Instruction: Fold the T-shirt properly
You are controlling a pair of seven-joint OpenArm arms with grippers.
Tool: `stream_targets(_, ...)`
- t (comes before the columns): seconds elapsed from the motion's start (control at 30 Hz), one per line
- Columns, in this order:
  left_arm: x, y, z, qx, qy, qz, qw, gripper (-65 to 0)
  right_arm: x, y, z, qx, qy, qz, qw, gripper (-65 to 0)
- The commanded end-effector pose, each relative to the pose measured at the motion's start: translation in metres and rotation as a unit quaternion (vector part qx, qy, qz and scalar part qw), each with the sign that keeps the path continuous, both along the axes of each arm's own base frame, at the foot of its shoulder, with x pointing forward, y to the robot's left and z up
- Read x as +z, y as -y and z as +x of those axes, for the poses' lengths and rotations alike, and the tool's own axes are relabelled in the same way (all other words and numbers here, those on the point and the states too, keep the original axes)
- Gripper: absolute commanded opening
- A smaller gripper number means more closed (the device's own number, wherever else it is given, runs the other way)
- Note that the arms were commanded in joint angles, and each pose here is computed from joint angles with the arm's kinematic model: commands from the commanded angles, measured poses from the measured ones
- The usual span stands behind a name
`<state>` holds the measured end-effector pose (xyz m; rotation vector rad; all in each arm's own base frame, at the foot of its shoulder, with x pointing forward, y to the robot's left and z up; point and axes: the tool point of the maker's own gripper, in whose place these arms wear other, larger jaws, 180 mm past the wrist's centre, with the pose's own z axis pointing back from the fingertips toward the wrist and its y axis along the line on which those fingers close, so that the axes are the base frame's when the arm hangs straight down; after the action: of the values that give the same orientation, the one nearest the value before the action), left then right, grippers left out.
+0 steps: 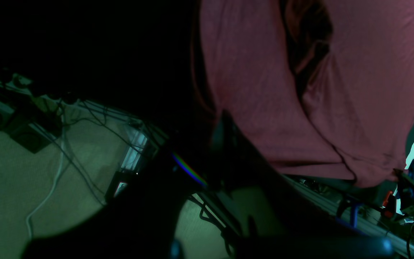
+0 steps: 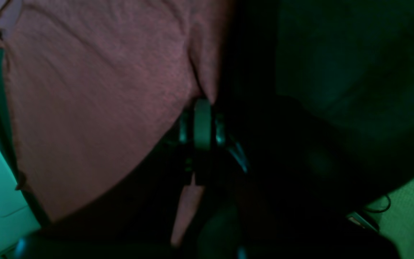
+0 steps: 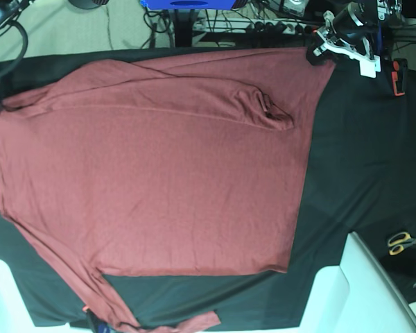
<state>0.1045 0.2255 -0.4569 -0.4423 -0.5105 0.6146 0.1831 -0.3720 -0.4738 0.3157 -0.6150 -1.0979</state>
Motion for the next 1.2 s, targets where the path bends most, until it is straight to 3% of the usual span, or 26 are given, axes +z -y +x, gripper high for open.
stream_targets(0.0,0.006,-0.007,0.003,-0.002,0.01,0.011,1.0,-65.0,0.013,0.017,0.002,-0.007,0.012,-0.024,0.9996,-64.4)
stream_targets(0.6,0.004,-0.006,-0.004,-0.004,0.001,0.01,1.0,-65.0,0.007,0.015,-0.006,-0.006,0.0,-0.022,0.9997,-64.4)
stream_targets(0.73,0.006,-0.007,0.003,-0.004,0.007,0.01,1.0,-65.0,0.005,0.019,-0.011,-0.037,-0.016,-0.012,0.9991,-64.4)
stream_targets(0.9,0.01,-0.006,0.016,-0.005,0.022,0.01,1.0,-65.0,0.004,0.006,0.007,-0.003,-0.02,-0.013,0.9997,-64.4)
stream_targets(1.0,0.012,-0.006,0.021,-0.005,0.028,0.01,1.0,-65.0,-0.002,0.002,0.005,-0.022,-0.042,-0.001,0.9989,-64.4)
stream_targets(1.17,0.009,0.007,0.024,-0.026,0.013,-0.01,1.0,-65.0,0.0,-0.001,0.018,-0.025,-0.04,0.004,0.9989,-64.4)
